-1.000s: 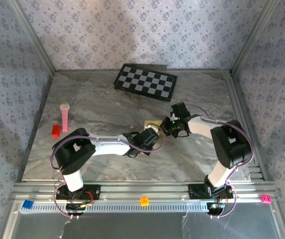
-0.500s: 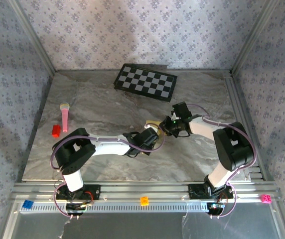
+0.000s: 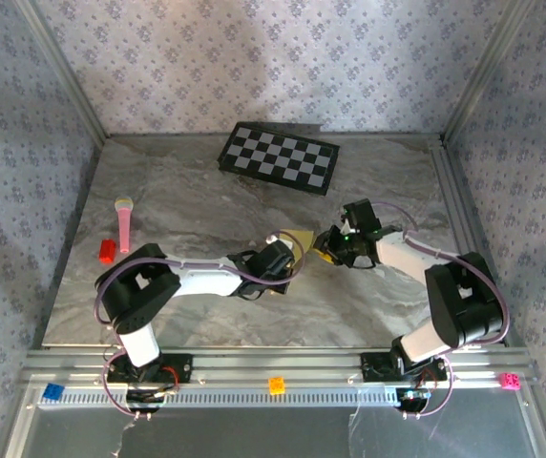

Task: Fold a paper plane with a square sheet of paper (pick it up from the middle)
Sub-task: Fold the wing for the fifth time at the center of the table.

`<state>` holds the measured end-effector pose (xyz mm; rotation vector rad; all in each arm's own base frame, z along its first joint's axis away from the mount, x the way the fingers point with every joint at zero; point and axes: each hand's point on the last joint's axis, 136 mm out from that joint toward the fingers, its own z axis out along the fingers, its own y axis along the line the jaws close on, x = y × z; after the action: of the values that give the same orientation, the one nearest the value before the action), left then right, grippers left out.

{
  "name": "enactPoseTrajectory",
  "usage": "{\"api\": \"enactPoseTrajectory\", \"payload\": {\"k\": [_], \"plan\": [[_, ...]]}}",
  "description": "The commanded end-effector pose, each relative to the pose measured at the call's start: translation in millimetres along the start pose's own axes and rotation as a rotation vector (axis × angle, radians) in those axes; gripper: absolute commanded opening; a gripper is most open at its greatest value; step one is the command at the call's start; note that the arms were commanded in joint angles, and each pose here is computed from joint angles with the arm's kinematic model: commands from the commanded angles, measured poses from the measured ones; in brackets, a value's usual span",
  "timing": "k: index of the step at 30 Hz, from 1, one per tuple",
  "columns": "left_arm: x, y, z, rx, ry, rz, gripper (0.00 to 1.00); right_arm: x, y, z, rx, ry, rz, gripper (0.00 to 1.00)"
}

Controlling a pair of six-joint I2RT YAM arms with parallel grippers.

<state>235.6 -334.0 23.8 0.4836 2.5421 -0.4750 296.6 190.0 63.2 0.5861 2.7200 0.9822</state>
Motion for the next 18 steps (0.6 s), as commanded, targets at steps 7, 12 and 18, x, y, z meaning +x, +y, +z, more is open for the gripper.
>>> {"api": "enactPoseTrajectory", "payload": {"k": [7,12,18], "plan": [[4.2,8.6,-7.2,0.092,-0.058,-0.093,0.04,-1.5,-6.0,-11.7,0.025,-0.072,-0.062,0.27],[1.1,3.4,-13.6,0.166,-0.128,-0.058,0.02,-8.7,-10.9,-24.8,0.042,-0.207,-0.123,0.25],[0.3,-15.8,-16.6,0.340,-0.140,-0.028,0.02,-2.8,-9.4,-37.0,-0.005,-0.233,-0.192,0.22]]}}
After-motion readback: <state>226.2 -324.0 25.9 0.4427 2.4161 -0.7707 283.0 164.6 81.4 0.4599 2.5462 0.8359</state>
